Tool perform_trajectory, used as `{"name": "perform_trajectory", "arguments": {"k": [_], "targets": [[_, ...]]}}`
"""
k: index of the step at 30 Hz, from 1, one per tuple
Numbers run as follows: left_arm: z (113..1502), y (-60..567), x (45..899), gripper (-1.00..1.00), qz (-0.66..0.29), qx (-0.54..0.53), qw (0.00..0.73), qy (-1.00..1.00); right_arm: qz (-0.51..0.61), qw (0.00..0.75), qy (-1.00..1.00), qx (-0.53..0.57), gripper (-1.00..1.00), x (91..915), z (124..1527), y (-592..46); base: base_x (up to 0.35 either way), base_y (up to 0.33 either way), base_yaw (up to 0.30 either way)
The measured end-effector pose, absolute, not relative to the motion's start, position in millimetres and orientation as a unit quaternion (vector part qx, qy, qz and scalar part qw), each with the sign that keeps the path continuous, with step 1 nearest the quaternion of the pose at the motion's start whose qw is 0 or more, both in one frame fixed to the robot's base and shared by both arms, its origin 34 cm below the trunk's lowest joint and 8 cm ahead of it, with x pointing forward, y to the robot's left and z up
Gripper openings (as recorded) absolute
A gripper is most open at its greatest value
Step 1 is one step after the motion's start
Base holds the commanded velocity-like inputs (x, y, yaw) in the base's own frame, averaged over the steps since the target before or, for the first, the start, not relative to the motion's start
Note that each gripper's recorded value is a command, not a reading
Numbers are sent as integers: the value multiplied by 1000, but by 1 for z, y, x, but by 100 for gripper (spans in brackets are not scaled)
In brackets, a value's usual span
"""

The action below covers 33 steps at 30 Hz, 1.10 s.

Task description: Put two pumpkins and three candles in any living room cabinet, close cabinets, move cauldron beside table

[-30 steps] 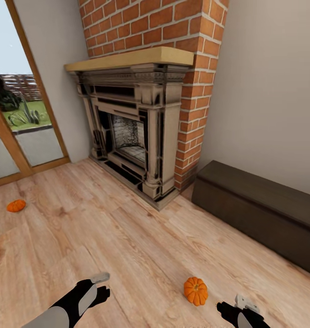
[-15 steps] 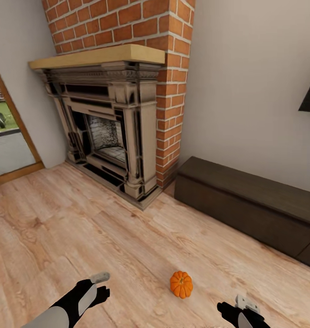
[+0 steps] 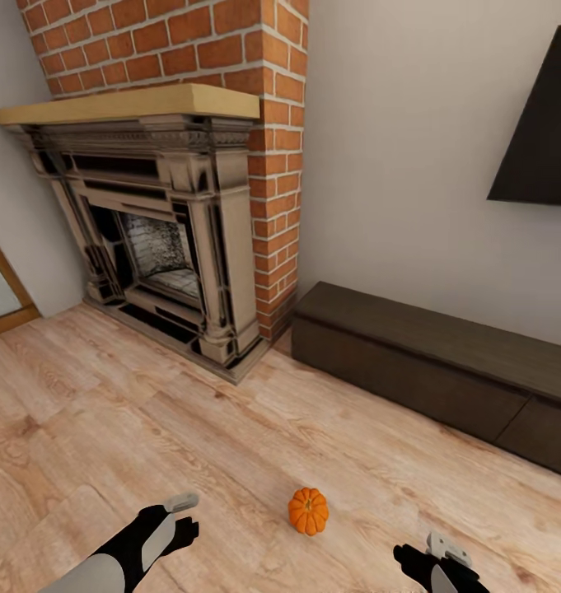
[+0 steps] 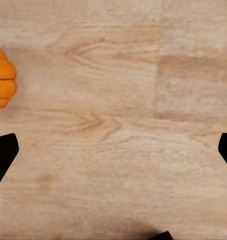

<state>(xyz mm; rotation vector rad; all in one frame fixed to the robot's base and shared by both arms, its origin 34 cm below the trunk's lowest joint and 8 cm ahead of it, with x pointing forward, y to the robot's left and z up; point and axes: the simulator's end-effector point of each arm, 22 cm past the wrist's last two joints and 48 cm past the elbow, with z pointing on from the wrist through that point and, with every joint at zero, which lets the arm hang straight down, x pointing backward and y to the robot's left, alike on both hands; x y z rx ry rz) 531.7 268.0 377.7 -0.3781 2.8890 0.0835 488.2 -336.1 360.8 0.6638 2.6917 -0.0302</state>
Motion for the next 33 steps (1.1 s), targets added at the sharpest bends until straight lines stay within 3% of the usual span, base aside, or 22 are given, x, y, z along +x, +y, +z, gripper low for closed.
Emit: {"name": "perform_trajectory", "arguments": {"k": [33], "targets": [[378, 268, 532, 100, 29, -128, 113, 985, -14, 185, 952, 245, 100, 487, 361, -344, 6, -5, -264]]}}
